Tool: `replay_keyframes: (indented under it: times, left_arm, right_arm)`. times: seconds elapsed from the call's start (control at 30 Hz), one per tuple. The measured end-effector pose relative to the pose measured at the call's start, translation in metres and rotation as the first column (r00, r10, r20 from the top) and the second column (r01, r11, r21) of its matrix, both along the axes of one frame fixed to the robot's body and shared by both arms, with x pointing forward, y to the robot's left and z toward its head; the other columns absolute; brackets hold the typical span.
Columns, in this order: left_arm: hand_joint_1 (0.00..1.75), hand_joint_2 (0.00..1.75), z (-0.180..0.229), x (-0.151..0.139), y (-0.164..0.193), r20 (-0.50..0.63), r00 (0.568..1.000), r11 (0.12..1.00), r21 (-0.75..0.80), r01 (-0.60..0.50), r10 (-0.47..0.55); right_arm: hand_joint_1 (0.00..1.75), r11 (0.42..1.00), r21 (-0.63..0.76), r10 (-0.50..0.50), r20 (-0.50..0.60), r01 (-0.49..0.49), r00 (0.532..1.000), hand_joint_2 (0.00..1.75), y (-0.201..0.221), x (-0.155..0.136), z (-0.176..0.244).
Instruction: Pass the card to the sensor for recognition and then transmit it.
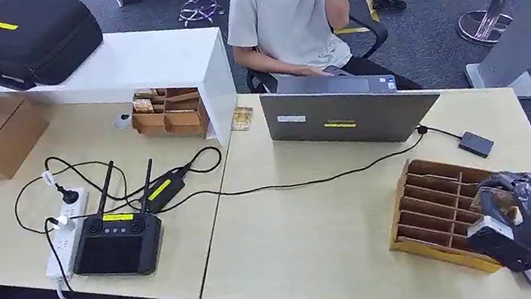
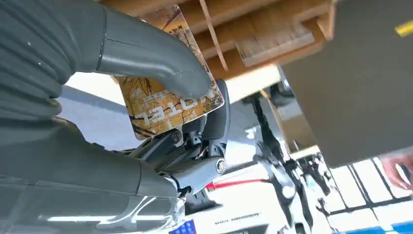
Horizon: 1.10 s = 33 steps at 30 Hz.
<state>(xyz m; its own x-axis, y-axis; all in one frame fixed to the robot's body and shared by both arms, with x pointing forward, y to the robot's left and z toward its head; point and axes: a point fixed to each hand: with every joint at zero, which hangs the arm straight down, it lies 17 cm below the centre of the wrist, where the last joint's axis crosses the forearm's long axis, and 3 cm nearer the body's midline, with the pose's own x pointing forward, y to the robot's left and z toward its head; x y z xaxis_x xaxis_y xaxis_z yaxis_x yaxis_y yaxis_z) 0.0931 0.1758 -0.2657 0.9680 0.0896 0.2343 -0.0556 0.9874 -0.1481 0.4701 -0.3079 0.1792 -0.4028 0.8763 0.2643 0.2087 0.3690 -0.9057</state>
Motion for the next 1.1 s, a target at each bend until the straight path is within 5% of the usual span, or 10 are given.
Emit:
replay_keyframes:
  times: [0.57,1.1]
  left_arm:
    - [0.0,1.75,0.001,0.002,-0.004,0.009,0.999,0.999,-0.007,0.05,-0.05]
    - [0.0,1.75,0.004,0.01,-0.011,0.01,0.99,0.99,-0.011,0.142,-0.142]
  right_arm:
    - [1.75,1.0,0.009,0.017,0.171,-0.018,0.985,1.75,0.001,0.08,0.143]
    - [1.75,0.979,-0.121,-0.135,0.22,0.165,0.966,1.75,0.006,0.167,0.227]
